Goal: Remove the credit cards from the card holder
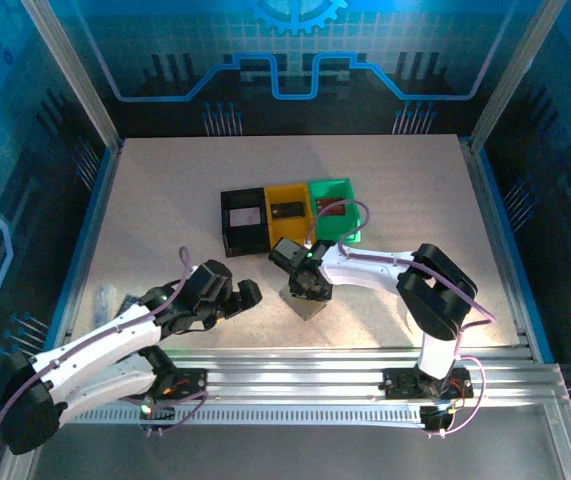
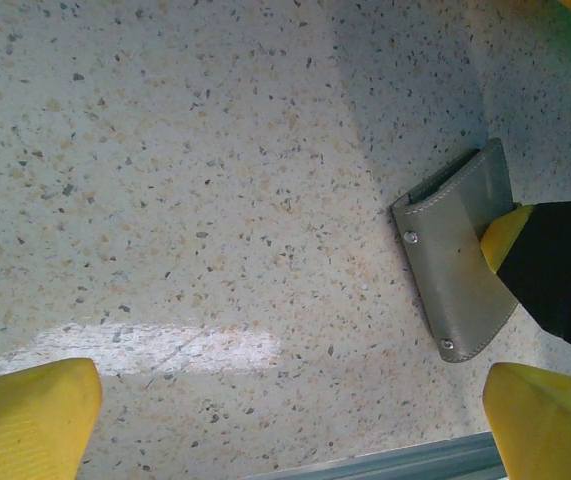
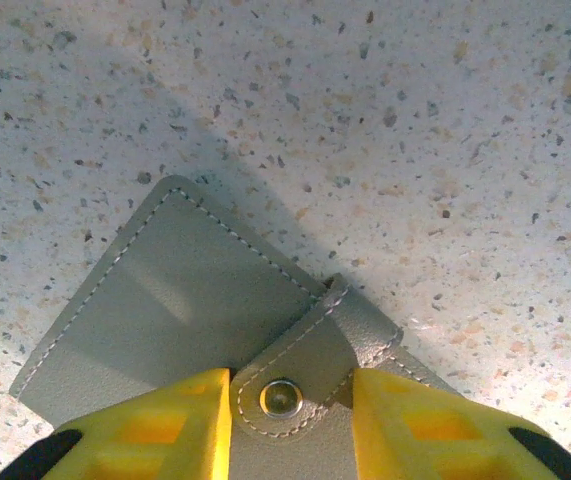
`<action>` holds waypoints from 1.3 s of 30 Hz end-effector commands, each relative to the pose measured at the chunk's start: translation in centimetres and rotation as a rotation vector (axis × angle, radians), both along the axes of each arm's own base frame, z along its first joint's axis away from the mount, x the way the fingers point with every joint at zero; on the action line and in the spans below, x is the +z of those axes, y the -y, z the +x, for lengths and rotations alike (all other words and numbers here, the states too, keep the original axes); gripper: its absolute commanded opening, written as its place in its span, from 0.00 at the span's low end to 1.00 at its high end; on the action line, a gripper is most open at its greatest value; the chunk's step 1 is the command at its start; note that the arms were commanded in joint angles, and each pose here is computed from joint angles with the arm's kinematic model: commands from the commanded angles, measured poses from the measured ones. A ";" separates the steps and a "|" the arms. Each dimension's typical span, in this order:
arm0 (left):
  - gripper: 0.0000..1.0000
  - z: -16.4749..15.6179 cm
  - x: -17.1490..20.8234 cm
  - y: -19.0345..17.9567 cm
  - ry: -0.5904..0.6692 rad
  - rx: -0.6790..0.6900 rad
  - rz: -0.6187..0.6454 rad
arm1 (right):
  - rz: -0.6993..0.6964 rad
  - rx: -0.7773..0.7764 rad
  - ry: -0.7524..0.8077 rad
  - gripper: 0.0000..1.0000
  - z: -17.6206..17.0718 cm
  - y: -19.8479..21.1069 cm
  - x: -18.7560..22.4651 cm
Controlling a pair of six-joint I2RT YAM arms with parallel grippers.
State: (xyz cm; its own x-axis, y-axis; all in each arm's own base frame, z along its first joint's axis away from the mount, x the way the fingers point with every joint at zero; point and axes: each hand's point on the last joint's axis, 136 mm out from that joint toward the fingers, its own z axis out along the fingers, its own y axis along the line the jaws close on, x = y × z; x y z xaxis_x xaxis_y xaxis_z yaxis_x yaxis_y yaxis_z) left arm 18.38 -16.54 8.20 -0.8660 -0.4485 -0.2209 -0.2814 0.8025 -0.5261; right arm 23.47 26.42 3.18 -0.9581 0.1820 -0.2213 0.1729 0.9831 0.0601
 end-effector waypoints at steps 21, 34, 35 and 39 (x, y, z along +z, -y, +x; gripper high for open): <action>0.99 -0.4 -0.6 -0.2 0.001 -0.017 0.012 | 0.022 -0.041 -0.005 0.06 -0.6 1.8 -0.5; 0.99 -0.1 -0.3 0.2 0.013 -0.026 -0.004 | 0.047 0.027 0.068 0.00 -0.1 3.2 3.1; 0.99 -0.1 -0.3 0.3 0.012 -0.026 -0.006 | 0.057 0.031 0.071 0.00 0.0 3.3 3.2; 0.99 -0.1 -0.1 0.5 0.013 -0.035 -0.009 | 0.083 0.043 0.077 0.00 -0.1 3.6 3.9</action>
